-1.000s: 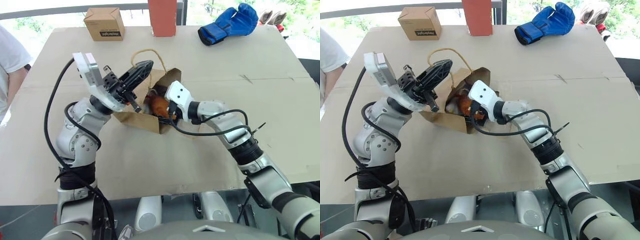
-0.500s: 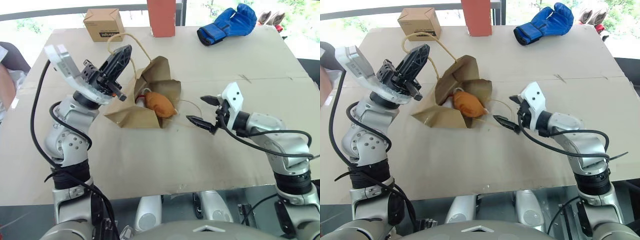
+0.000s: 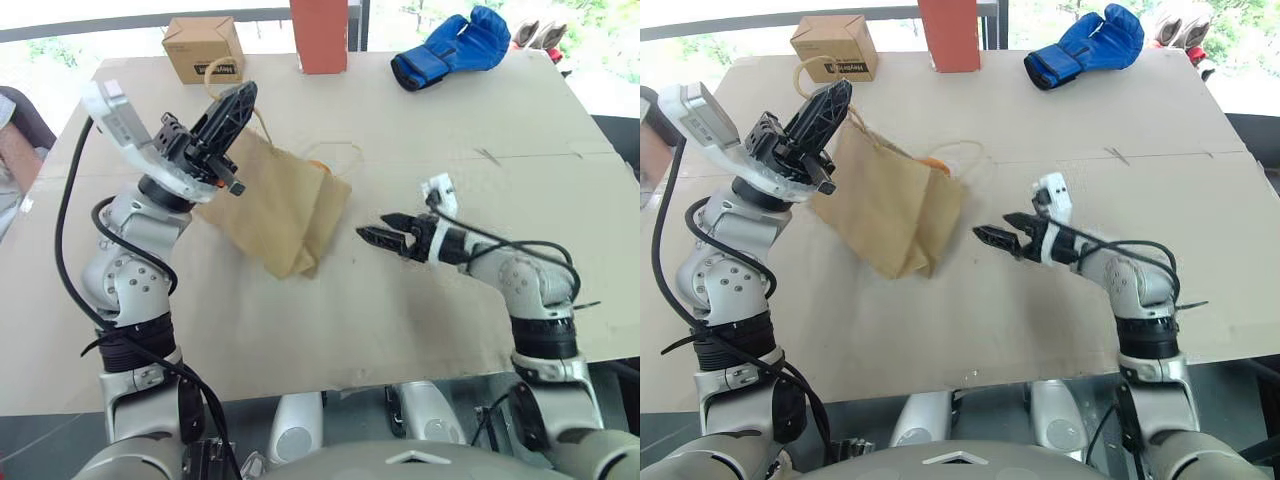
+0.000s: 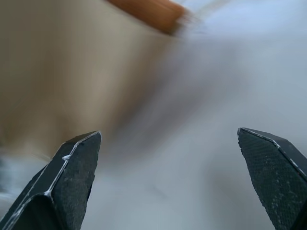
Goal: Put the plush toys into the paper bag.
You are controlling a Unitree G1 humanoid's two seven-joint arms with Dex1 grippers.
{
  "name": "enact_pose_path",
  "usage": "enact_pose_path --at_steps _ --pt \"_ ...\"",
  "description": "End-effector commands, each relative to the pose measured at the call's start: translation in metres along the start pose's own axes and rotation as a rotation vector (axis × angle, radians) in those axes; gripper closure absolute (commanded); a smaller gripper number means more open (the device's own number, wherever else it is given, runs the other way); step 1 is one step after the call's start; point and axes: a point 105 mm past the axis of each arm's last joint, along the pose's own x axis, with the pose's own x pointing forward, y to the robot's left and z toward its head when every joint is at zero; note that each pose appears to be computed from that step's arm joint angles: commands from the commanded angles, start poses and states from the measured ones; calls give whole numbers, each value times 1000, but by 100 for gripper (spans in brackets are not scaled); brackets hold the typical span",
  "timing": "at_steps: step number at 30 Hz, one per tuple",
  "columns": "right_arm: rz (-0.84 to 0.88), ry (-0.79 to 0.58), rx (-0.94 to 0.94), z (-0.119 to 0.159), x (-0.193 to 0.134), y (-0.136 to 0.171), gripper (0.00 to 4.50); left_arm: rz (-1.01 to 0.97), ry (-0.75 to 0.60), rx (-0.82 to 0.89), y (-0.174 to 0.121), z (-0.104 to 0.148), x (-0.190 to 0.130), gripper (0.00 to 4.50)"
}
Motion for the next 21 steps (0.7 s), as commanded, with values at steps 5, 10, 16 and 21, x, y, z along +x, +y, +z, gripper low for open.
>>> enact_pose_path --at_steps 5,10,16,21 --pt "60 -82 196 15 19 -4 7 -18 -53 49 -14 19 -5 450" --pt "220 -26 106 14 16 28 7 -2 -55 57 -14 21 -5 450" --pt "327 186 -132 -35 26 65 7 -43 -40 48 -17 16 11 450" --pt "365 210 -209 -55 50 79 7 -119 10 24 -19 8 31 450"
